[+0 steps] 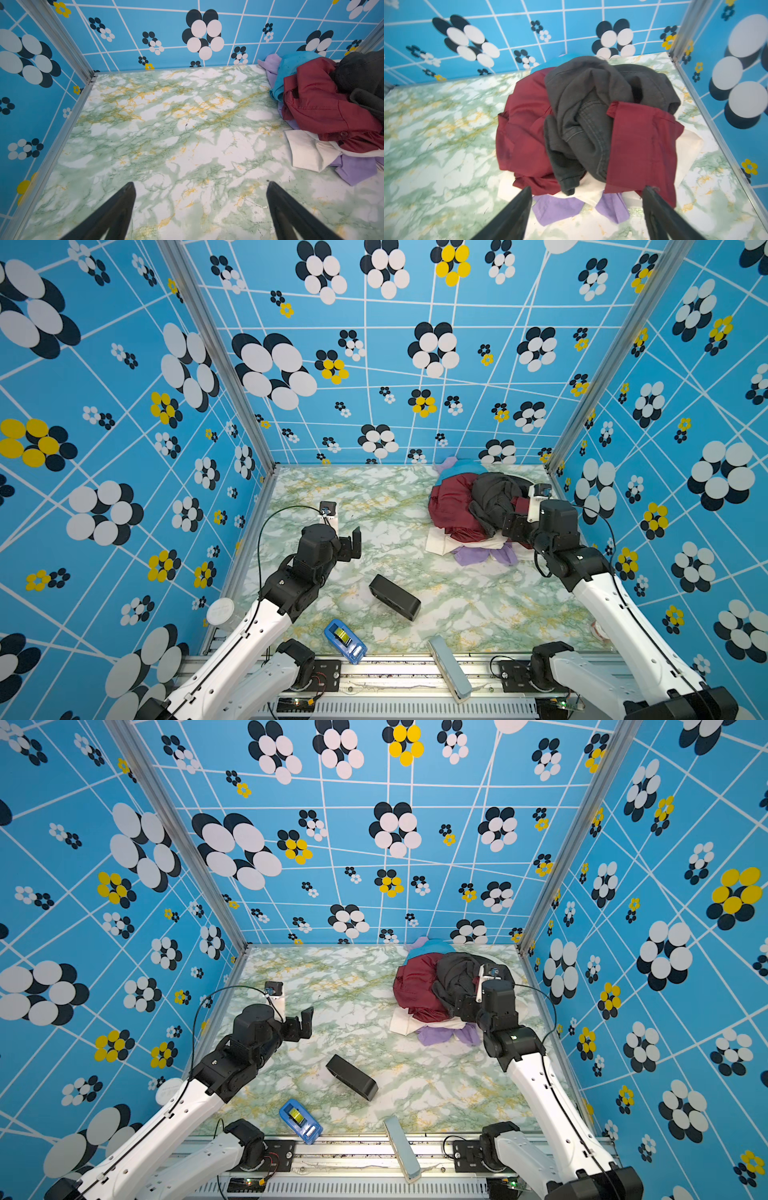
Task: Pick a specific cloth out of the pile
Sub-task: 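Reach the right gripper into the pile and grasp the maroon shirt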
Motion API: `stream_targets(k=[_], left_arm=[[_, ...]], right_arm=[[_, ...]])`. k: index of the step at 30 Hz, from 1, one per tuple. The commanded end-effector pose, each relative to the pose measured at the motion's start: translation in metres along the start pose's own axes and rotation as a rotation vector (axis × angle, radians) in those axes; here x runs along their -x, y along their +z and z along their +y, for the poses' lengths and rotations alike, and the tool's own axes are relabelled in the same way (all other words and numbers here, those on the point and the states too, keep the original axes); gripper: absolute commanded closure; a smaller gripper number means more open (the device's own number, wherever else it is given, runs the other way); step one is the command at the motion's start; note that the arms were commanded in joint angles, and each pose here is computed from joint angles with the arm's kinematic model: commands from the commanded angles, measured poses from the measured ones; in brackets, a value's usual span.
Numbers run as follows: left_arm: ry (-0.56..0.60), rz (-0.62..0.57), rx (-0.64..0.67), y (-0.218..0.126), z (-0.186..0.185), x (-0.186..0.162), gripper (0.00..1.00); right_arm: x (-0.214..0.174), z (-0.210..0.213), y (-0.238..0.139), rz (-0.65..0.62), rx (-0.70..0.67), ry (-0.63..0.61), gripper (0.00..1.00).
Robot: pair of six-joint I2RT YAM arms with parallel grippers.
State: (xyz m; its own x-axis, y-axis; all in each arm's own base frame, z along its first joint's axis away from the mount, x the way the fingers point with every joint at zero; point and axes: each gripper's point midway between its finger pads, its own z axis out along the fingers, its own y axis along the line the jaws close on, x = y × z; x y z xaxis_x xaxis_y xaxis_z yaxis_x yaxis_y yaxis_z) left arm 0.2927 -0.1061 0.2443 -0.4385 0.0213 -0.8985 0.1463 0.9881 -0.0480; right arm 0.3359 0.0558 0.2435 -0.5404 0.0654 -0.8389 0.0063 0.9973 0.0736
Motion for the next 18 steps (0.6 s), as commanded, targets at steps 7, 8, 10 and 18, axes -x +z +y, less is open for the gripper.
stream_targets(k=[7, 8, 10, 18], left_arm=[[0.019, 0.084, -0.022, 0.004, -0.024, -0.019, 0.01], [0.021, 0.09, -0.023, 0.005, -0.025, -0.021, 0.01], [0.026, 0.097, -0.026, 0.008, -0.028, -0.026, 0.01], [0.02, 0.092, -0.018, 0.013, -0.026, -0.035, 0.01]], right_arm=[[-0.013, 0.087, 0.054, 0.224, 0.089, -0.155, 0.24], [-0.014, 0.093, 0.06, 0.238, 0.092, -0.167, 0.24], [-0.016, 0.108, 0.075, 0.27, 0.099, -0.193, 0.24], [-0.039, 0.131, 0.133, 0.396, 0.036, -0.289, 0.17]])
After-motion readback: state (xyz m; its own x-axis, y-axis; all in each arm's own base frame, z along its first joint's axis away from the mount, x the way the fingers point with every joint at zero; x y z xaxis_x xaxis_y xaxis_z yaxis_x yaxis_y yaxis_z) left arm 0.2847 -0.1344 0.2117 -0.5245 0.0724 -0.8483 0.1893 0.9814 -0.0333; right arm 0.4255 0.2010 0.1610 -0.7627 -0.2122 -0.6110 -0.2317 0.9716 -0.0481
